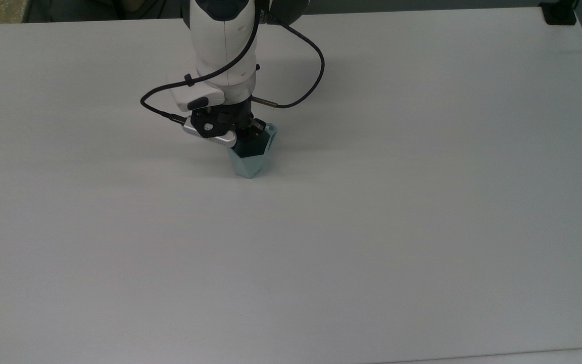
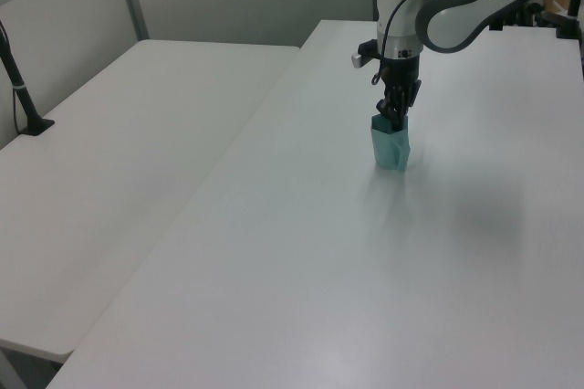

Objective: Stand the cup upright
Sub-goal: 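Lower the upright cup onto the table, then open the gripper and raise it away from the cup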

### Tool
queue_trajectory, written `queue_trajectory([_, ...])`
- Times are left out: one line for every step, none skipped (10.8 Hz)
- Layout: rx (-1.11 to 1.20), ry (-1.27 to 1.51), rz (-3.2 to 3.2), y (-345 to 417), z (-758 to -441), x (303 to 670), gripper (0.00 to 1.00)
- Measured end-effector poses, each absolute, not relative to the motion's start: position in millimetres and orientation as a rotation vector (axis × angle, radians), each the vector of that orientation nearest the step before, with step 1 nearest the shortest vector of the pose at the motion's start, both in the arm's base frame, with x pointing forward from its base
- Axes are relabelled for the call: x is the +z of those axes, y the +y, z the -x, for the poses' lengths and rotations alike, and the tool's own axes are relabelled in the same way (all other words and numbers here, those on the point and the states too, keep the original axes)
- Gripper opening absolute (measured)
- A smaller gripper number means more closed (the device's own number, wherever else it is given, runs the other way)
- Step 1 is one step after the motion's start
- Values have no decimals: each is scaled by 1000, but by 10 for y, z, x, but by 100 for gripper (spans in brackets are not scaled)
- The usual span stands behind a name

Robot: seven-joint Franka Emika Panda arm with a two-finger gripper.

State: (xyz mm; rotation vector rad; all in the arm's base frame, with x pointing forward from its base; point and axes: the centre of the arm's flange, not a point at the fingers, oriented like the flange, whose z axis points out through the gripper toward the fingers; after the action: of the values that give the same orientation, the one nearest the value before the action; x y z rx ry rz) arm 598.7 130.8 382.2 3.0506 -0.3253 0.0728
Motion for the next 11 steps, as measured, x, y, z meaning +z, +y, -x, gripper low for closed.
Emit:
queue_trajectory([72, -325, -3050, 1308, -5987, 3817, 19])
queue_trajectory([72, -325, -3050, 1308, -5987, 3817, 31])
queue_trajectory([73, -325, -3051, 1309, -5988, 3825, 45])
queue_trajectory([76, -323, -3052, 1309, -5988, 3845, 61])
queue_trajectory([72, -323, -3051, 1304, -5985, 3897, 73])
queue_trajectory([64, -329, -3050, 1286, -5978, 3990, 89])
queue_trajectory([70, -334, -3052, 1258, -5981, 4143, 100])
queue_trajectory([88, -316, -3059, 1223, -5973, 4341, 100])
queue_trajectory([117, -290, -3069, 1191, -5949, 4541, 100])
queue_trajectory([171, -277, -3082, 1142, -5922, 4776, 100])
queue_trajectory([239, -272, -3094, 1037, -5901, 5053, 100])
